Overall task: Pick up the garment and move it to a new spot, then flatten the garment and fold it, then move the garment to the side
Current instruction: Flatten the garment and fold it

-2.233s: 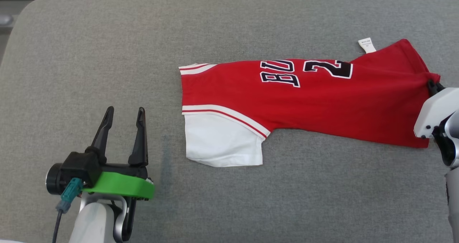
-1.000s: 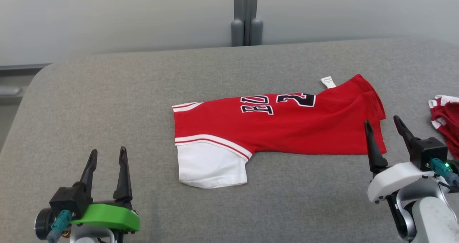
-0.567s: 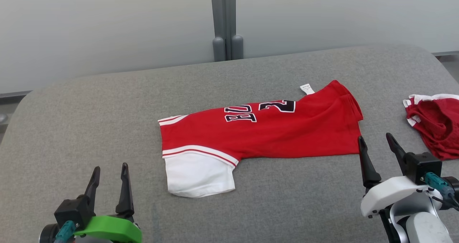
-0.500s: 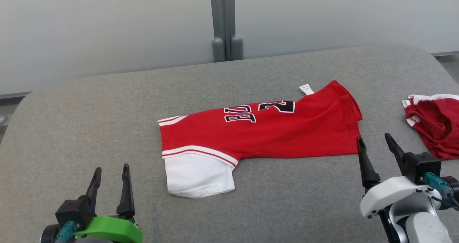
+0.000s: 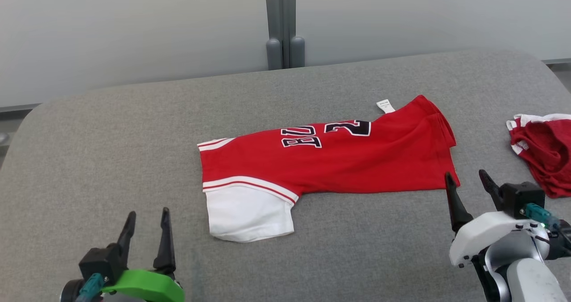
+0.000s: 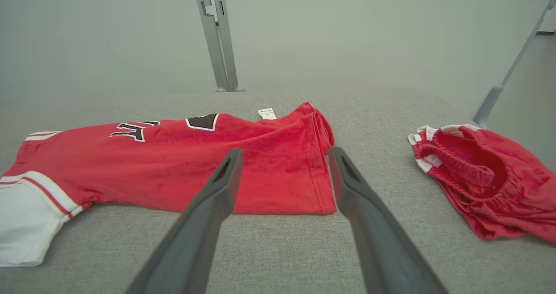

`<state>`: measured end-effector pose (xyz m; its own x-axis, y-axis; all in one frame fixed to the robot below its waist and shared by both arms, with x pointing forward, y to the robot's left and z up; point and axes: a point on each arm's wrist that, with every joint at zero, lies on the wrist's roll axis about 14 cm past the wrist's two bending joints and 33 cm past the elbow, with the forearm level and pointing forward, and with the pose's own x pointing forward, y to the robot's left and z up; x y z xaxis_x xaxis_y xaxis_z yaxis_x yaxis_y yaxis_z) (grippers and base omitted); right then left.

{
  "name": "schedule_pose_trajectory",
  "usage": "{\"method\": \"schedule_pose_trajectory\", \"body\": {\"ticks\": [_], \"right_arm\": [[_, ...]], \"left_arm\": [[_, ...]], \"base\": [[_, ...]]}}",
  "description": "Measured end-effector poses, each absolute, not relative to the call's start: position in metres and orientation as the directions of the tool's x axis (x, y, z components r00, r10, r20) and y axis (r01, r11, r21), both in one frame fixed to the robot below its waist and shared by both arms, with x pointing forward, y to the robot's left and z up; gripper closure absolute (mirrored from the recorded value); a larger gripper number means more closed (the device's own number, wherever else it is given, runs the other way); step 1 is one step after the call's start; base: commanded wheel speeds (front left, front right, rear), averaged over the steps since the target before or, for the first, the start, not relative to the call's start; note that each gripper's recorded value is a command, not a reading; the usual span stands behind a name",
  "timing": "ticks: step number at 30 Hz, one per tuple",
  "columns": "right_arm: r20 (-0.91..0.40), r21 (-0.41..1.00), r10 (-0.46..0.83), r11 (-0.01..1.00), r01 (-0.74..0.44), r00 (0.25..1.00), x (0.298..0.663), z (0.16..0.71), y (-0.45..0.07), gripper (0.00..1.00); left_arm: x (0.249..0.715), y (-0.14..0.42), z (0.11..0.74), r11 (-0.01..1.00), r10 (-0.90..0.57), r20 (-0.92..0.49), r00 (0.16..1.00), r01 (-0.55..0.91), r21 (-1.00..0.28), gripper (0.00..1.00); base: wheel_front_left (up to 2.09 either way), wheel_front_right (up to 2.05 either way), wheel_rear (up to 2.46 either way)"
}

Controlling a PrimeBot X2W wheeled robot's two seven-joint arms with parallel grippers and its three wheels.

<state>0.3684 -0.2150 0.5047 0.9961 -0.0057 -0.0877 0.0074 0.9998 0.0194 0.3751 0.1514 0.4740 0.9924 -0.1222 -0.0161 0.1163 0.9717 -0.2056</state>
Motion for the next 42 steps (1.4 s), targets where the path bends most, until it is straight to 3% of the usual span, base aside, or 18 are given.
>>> {"method": "schedule_pose_trajectory", "body": {"ticks": [6, 12, 20, 31, 40, 41, 42], "right_arm": [[-0.291, 0.008, -0.046, 0.999, 0.050, 0.956, 0.384, 0.478, -0.237, 0.00], [-0.503, 0.017, -0.084, 0.994, 0.106, 0.860, 0.390, 0.438, -0.256, 0.00], [-0.591, 0.014, -0.102, 0.991, 0.136, 0.800, 0.409, 0.411, -0.265, 0.00], [-0.646, 0.009, -0.079, 0.994, 0.110, 0.759, 0.429, 0.384, -0.258, 0.00], [-0.694, -0.005, -0.052, 0.998, 0.067, 0.718, 0.434, 0.371, -0.249, 0.00], [-0.701, -0.007, -0.046, 0.998, 0.058, 0.712, 0.435, 0.369, -0.247, 0.00], [-0.706, -0.006, -0.040, 0.999, 0.051, 0.707, 0.436, 0.368, -0.245, 0.56]], "left_arm": [[0.376, 0.100, 0.446, 0.940, -0.286, -0.159, 0.945, 0.244, -0.239, 0.00], [0.374, 0.079, 0.405, 0.921, -0.359, -0.352, 0.864, 0.268, -0.283, 0.00], [0.384, 0.076, 0.382, 0.925, -0.366, -0.447, 0.816, 0.266, -0.272, 0.00], [0.390, 0.080, 0.374, 0.928, -0.360, -0.470, 0.806, 0.258, -0.269, 0.00], [0.379, 0.070, 0.360, 0.913, -0.407, -0.561, 0.721, 0.298, -0.279, 0.00], [0.379, 0.068, 0.358, 0.910, -0.414, -0.574, 0.706, 0.312, -0.273, 0.51], [0.378, 0.066, 0.357, 0.907, -0.422, -0.585, 0.693, 0.326, -0.268, 0.76]], "base": [[0.00, 0.00, 0.00], [0.00, 0.00, 0.00], [0.00, 0.00, 0.00], [0.00, 0.00, 0.00], [0.00, 0.00, 0.00], [0.00, 0.00, 0.00], [0.00, 0.00, 0.00]]}}
